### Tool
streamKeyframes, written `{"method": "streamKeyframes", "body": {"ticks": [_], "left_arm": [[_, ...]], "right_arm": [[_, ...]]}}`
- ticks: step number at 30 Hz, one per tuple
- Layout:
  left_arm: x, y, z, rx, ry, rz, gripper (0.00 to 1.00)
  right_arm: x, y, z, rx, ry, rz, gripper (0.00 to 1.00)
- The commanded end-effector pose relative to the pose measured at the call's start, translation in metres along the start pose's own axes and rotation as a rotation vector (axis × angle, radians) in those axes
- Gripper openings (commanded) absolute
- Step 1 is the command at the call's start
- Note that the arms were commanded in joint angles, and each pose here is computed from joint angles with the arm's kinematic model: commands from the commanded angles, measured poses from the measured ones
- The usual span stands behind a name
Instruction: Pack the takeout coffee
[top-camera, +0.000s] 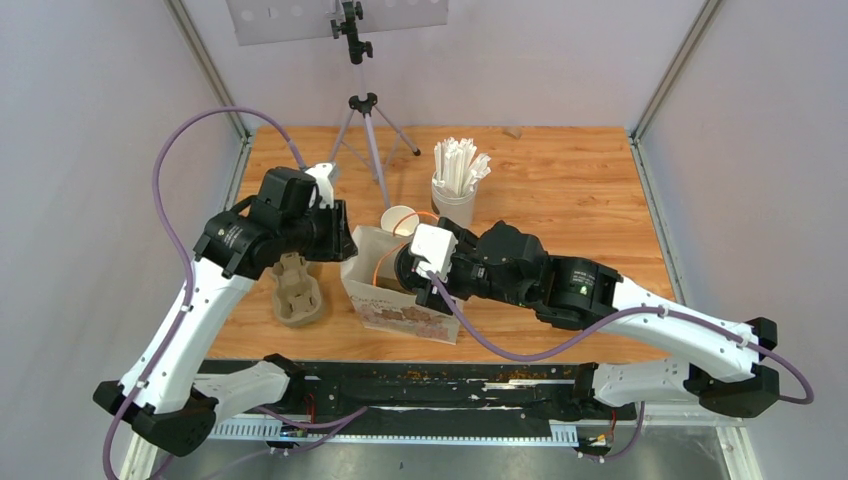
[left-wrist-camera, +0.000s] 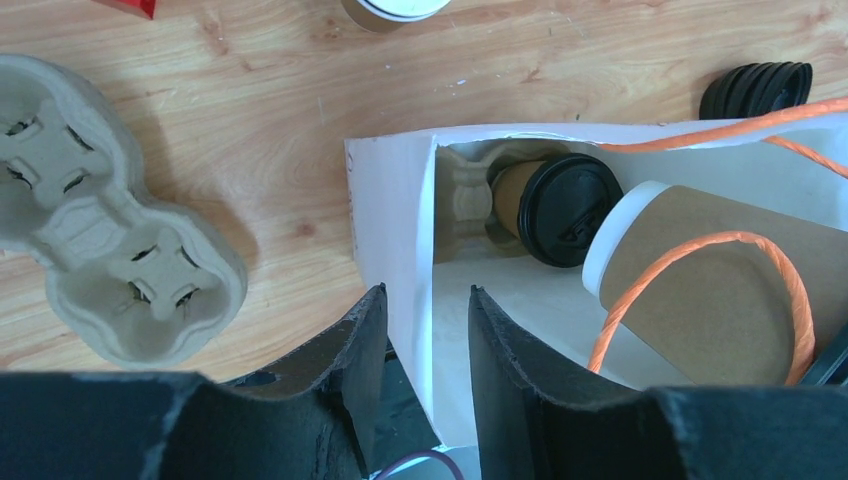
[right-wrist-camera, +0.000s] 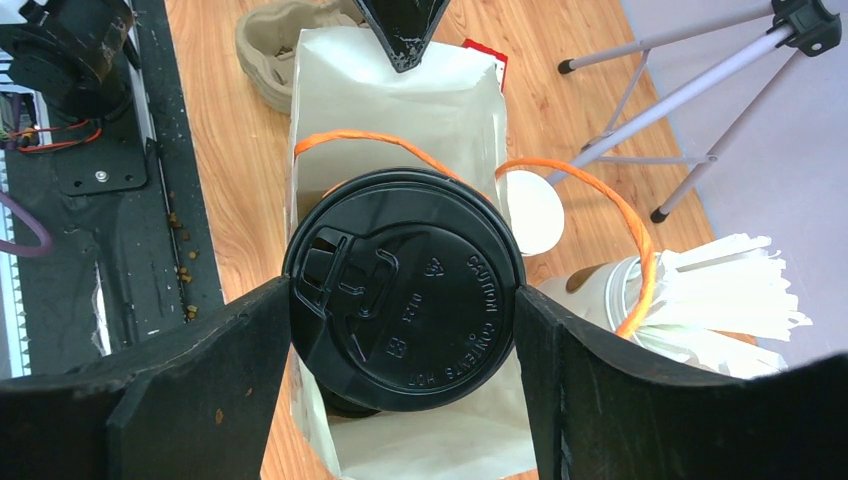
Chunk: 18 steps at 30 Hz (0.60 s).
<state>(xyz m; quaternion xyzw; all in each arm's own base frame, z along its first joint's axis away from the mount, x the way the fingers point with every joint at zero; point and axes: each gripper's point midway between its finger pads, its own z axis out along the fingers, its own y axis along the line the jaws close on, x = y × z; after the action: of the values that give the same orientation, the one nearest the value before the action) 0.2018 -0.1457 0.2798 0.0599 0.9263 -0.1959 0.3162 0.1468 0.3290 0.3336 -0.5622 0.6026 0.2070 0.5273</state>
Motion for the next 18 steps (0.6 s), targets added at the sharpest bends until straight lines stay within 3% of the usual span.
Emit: {"method": "streamKeyframes", "body": {"ticks": [1,10,18], "left_arm": [[-0.021,-0.004,0.000,0.006,-0.058,0.018,0.44],[-0.025,-0.006,-0.002,0.019,-0.076,0.020,0.48],[-0.024,-0.011,0.006,0.047,-0.060,0.022,0.31]], "right_arm": [[-0.014,-0.013,-0.003,0.059,-0.049,-0.011,0.72],[-0.006,-0.019,-0.016,0.089,-0.045,-0.006,0.72],[-0.007,-0.022,-0.004,0.100,-0.065,-0.020,0.72]]}}
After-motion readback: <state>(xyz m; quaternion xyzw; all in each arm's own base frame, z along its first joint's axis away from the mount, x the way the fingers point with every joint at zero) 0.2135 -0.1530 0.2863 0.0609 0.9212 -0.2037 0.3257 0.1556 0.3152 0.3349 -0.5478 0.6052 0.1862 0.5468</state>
